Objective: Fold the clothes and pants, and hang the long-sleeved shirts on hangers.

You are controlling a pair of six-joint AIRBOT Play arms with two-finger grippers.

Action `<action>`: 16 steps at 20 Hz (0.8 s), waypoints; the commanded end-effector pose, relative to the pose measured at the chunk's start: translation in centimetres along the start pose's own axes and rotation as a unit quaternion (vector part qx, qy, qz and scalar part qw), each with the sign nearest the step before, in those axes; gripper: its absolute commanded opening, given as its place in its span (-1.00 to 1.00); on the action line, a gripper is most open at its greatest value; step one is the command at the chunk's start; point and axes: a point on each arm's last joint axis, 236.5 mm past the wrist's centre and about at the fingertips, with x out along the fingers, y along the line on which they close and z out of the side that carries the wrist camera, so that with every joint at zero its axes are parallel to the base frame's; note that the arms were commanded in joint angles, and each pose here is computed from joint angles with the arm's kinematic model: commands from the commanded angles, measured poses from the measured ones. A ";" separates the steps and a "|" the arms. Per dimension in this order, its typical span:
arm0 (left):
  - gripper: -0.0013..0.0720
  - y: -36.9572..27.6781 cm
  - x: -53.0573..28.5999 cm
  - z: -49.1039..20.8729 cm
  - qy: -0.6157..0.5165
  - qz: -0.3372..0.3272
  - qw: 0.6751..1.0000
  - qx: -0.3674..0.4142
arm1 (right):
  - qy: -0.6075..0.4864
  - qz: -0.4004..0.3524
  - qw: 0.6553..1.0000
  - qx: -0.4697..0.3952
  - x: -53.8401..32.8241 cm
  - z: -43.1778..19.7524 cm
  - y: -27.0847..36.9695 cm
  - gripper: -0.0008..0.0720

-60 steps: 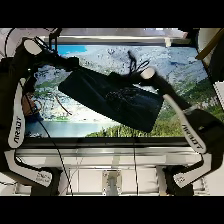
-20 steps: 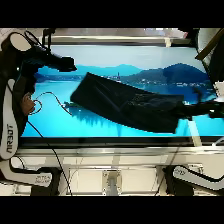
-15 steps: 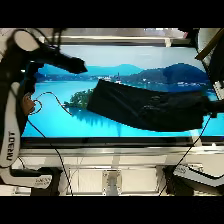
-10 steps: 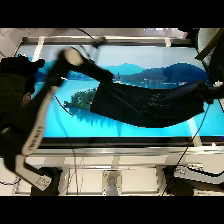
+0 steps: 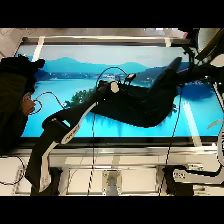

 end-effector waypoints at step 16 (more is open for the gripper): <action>-0.92 14.6 -34.9 1.8 -0.040 0.169 0.983 -0.051 | -0.006 0.066 0.997 0.025 22.8 -1.7 14.5 -0.91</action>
